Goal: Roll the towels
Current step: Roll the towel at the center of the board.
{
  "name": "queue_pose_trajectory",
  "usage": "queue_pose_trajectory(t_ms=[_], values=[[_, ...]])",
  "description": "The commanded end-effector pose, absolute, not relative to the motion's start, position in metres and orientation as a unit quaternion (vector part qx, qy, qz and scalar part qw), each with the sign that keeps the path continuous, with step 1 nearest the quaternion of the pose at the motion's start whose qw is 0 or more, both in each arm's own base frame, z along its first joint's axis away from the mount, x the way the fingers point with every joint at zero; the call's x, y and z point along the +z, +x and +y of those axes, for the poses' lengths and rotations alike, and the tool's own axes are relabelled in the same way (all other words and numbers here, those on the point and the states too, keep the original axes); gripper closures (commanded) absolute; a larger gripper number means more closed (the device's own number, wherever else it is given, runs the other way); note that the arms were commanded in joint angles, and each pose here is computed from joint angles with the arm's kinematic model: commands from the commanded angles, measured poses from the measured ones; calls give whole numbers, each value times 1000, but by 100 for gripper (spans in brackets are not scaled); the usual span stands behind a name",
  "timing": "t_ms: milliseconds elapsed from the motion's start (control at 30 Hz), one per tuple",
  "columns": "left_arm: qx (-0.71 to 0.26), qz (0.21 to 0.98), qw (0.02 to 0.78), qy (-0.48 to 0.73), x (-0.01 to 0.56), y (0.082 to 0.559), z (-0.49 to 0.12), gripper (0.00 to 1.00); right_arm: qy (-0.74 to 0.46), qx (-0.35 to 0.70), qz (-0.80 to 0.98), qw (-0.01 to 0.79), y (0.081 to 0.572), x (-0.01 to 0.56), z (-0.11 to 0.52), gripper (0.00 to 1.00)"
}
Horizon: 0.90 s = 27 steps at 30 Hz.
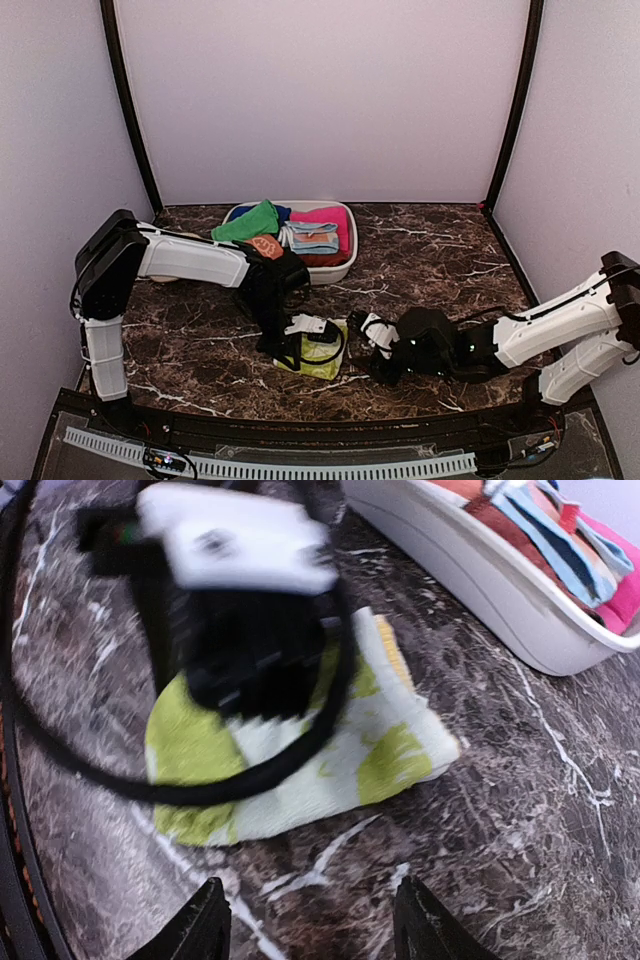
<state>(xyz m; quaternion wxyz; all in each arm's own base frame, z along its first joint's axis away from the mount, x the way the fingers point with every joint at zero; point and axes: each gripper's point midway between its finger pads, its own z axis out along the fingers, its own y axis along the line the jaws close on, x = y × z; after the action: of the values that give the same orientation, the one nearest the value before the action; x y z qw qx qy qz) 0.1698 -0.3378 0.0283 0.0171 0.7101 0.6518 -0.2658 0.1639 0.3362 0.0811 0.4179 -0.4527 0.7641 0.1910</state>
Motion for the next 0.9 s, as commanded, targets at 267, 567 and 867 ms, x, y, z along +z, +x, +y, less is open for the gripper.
queue_pose_trajectory(t_ms=[267,567,867], values=[[-310,685,-114,649,11,145,-311,100,-636,9,567,524,110,84,391,47],[-298,687,-127,650,2,151,-312,100,-693,-39,492,526,103,62,429,50],[-305,680,-116,657,10,155,-315,85,-676,-58,552,485,140,22,422,61]])
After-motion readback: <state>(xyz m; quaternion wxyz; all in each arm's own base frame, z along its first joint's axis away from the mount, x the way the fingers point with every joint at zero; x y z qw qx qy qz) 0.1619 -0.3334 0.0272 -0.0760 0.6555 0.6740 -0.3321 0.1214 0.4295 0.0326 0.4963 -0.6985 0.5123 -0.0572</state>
